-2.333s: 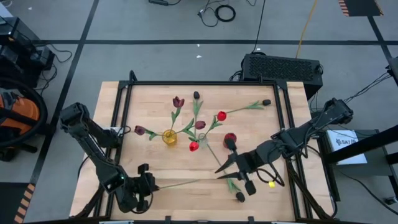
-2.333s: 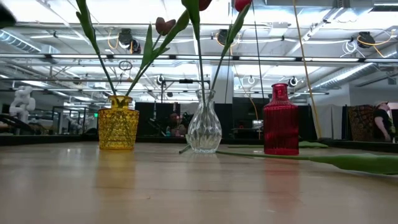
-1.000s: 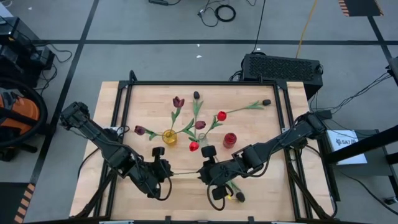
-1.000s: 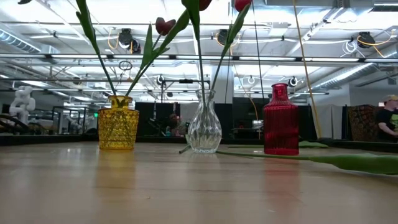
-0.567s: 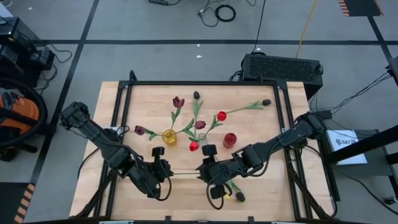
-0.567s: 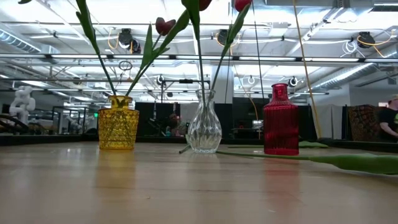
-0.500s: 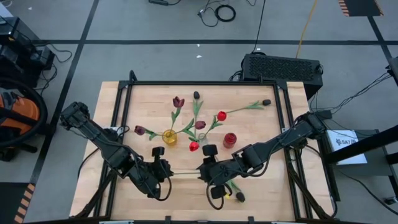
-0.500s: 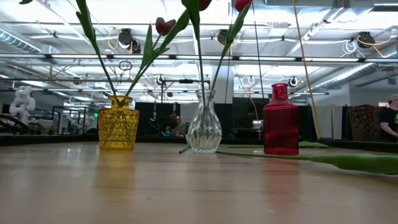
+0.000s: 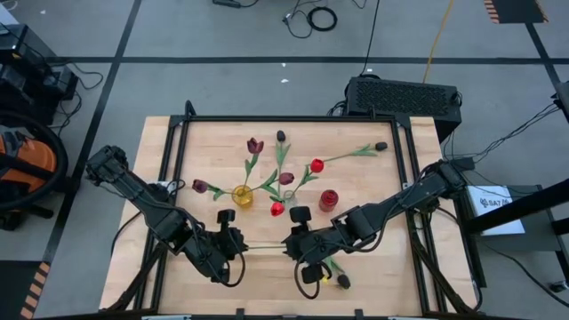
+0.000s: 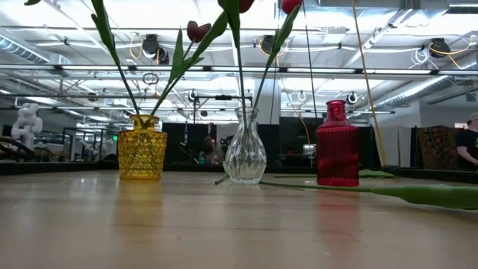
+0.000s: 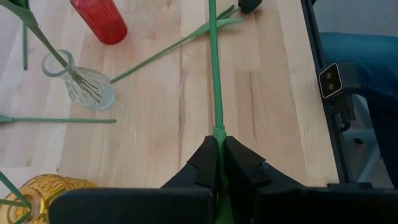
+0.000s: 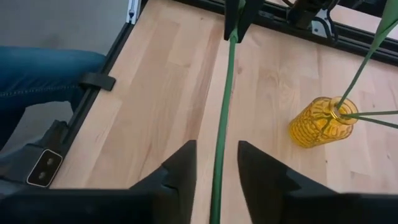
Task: Sort flowers into vase by color
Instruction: Put the pink tulip into the transparent vase
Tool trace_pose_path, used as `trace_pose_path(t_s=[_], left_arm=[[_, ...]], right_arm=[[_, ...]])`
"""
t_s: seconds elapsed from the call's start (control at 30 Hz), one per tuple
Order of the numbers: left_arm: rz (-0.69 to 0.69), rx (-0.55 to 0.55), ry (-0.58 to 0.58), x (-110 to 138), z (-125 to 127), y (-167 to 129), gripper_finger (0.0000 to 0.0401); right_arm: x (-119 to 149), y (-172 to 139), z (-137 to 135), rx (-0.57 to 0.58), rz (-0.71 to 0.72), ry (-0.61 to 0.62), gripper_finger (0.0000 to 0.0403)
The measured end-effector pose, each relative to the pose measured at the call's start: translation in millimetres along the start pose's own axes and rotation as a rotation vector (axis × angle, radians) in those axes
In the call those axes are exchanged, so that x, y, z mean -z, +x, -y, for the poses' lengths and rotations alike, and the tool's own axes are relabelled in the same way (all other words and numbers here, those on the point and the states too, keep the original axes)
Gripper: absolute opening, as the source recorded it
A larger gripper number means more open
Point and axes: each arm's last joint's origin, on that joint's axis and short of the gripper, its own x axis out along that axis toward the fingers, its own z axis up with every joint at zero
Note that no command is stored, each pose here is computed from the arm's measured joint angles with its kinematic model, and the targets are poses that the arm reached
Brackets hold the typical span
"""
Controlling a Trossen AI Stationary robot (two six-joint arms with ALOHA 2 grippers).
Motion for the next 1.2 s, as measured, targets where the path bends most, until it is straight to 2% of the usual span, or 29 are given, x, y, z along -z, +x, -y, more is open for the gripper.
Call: trace_pose_path(t_s=[0.43,0.67,0.77,0.87,1.03,1.2], left_arm=[[0.000,0.000,0.000,0,0,0,0.0020],[0.022,-0.038,0.002,0,-1,0,0.0023],[0.046,-0.056,-0.003,-2,-1,0,0.0044],[0.091,-0.075,-0.025,-5,-1,0,0.0081],[0.124,-0.075,0.006,-8,0,-1,0.0145],[0.247,-0.107,0.014,-27,2,-22,0.0184]], right_arm=[[2,1,3,0.009,-0.022,-0.026,0.0010],[2,1,4,0.009,-0.025,-0.044,0.0003],[3,1,3,0.009,-0.030,-0.046,0.0003],[3,1,4,0.011,-0.032,-0.046,0.0003],[5,-3,5,0.012,-0.053,-0.051,0.0002],[2,-23,13,0.019,-0.049,-0.021,0.0002]])
